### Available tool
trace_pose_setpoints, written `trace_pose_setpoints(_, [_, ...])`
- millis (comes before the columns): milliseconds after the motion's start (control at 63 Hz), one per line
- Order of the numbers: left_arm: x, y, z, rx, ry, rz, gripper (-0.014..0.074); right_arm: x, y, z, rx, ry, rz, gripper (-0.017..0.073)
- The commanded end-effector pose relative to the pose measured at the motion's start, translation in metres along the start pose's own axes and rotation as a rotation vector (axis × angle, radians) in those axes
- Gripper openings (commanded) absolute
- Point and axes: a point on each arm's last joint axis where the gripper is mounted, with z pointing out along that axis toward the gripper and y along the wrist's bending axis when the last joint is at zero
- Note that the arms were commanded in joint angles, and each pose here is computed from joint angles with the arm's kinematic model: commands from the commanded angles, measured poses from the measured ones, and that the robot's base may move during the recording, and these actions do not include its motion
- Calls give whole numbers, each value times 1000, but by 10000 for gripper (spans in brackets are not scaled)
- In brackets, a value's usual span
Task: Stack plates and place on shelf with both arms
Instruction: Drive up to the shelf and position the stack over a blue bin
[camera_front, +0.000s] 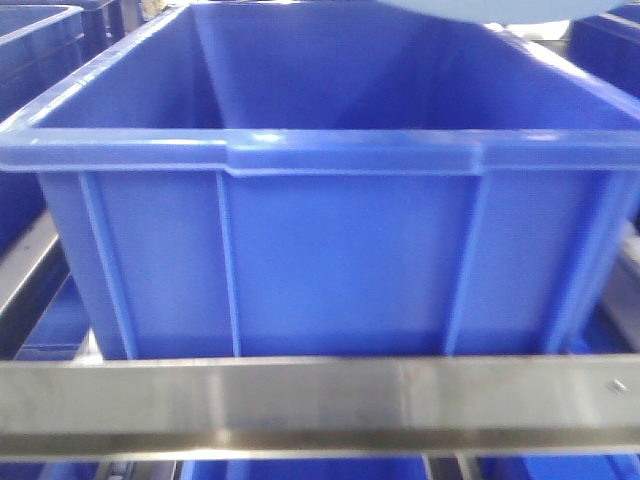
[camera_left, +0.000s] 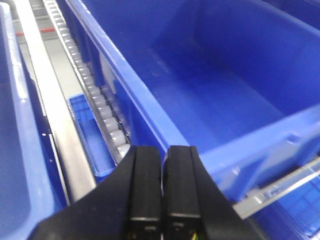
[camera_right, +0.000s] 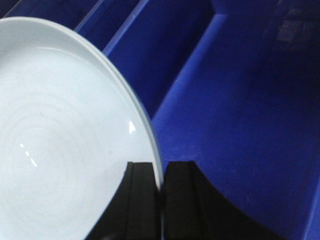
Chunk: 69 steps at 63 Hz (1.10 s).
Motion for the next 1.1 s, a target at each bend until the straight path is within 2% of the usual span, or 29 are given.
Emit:
trace_pose_setpoints(0, [-15,-4,-2,41,-95,1,84,-18,5,-7,-6,-119,12,57])
trace_pose_setpoints(937, [-15,-4,-2,41,-95,1,84,-18,5,-7,-6,-119,12,57])
trace_pose_setpoints(1080, [-16,-4,-3,37,-101,21,84,-18,5,-7,-6,-119,12,57])
